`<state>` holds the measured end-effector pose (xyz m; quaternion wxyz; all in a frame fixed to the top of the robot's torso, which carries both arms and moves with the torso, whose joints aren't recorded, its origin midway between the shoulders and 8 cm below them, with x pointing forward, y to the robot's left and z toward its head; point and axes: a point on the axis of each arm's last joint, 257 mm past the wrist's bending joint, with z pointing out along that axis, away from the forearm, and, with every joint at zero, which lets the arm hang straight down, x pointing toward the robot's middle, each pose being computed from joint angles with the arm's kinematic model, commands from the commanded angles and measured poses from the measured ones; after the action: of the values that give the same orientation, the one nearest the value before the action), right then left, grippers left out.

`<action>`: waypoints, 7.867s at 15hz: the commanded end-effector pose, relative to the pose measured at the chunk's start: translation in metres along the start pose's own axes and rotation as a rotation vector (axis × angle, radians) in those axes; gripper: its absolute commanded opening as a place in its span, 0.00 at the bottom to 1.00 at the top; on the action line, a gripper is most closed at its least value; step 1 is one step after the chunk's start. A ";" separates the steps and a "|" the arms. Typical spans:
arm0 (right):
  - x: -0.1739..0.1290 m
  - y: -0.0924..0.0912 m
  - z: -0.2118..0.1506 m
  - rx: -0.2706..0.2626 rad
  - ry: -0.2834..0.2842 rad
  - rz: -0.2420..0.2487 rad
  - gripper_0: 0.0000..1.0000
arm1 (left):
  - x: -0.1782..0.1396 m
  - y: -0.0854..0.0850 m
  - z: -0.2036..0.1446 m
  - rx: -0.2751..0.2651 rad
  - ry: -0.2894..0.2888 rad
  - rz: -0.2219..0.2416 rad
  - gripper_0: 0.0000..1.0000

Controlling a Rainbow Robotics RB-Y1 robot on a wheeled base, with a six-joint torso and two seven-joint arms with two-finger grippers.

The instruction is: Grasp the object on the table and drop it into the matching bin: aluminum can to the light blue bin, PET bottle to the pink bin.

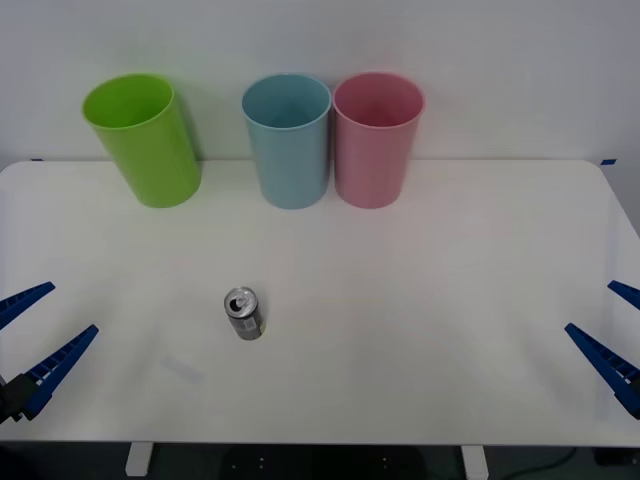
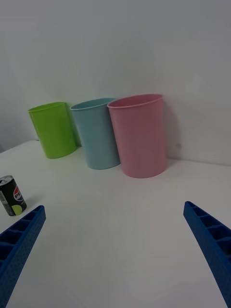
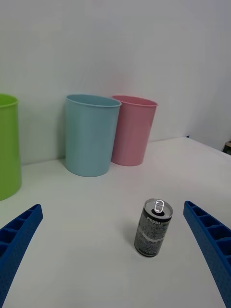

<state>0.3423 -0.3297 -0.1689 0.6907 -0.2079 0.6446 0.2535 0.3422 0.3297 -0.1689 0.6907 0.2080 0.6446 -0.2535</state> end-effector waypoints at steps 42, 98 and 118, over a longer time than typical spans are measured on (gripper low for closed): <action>0.000 0.000 0.000 0.000 0.000 0.000 1.00 | 0.147 -0.032 0.114 0.157 0.134 0.133 1.00; 0.000 0.000 0.000 0.000 0.000 0.000 1.00 | 0.123 -0.025 0.200 0.099 0.044 0.093 0.00; 0.000 0.000 0.000 0.000 0.000 0.000 1.00 | -0.059 0.028 0.269 0.005 -0.162 0.010 0.00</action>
<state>0.3423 -0.3297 -0.1689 0.6907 -0.2079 0.6446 0.2535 0.5646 0.1941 -0.0953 0.7394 0.1900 0.5872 -0.2690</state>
